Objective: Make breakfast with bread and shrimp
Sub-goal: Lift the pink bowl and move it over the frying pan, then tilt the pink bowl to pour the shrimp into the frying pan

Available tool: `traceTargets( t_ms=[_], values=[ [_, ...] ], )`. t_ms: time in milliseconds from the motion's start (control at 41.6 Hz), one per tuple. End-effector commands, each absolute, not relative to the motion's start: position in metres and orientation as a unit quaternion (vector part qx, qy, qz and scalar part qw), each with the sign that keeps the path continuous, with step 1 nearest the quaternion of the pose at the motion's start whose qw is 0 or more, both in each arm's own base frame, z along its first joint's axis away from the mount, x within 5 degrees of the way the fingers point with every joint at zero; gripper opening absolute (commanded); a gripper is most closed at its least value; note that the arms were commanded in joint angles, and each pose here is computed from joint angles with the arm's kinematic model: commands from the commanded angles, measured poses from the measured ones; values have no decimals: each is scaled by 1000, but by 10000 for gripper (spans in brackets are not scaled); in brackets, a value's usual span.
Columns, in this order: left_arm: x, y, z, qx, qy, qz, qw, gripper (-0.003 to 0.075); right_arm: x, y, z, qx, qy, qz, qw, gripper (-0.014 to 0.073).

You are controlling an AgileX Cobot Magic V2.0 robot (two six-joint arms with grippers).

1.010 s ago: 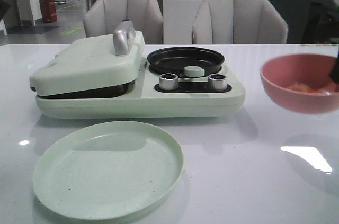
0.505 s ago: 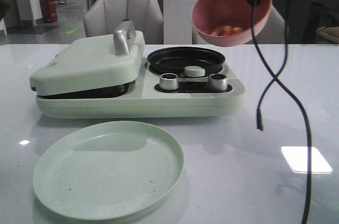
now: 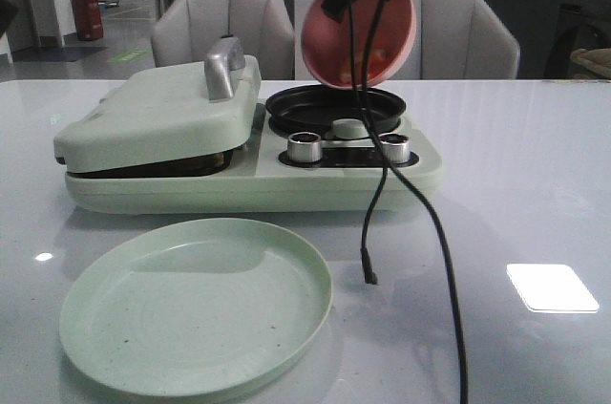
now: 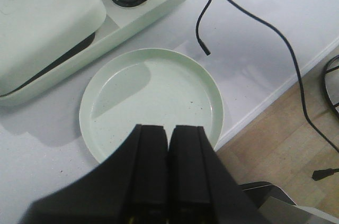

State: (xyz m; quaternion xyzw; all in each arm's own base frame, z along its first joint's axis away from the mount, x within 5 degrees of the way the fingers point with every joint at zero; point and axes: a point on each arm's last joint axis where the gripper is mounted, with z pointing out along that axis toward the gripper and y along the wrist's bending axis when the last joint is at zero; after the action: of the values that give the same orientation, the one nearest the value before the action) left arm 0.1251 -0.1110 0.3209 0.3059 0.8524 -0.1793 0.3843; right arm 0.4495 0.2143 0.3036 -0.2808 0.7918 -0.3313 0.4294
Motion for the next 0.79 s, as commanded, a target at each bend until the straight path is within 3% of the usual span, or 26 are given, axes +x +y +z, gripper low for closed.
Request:
traceTargets(
  t_ms=[0,409,770],
  values=[
    [127,-114,336,296,833,-199,424,101,435,216,360,-255,722,-408,497,46],
    [127,-114,336,296,833,-199,424,101,426,232,380,-232,586,-551,547,45],
    [127,-114,336,296,833,-198,424,101,428,235,376,-240,583,-550,548,45]
  ],
)
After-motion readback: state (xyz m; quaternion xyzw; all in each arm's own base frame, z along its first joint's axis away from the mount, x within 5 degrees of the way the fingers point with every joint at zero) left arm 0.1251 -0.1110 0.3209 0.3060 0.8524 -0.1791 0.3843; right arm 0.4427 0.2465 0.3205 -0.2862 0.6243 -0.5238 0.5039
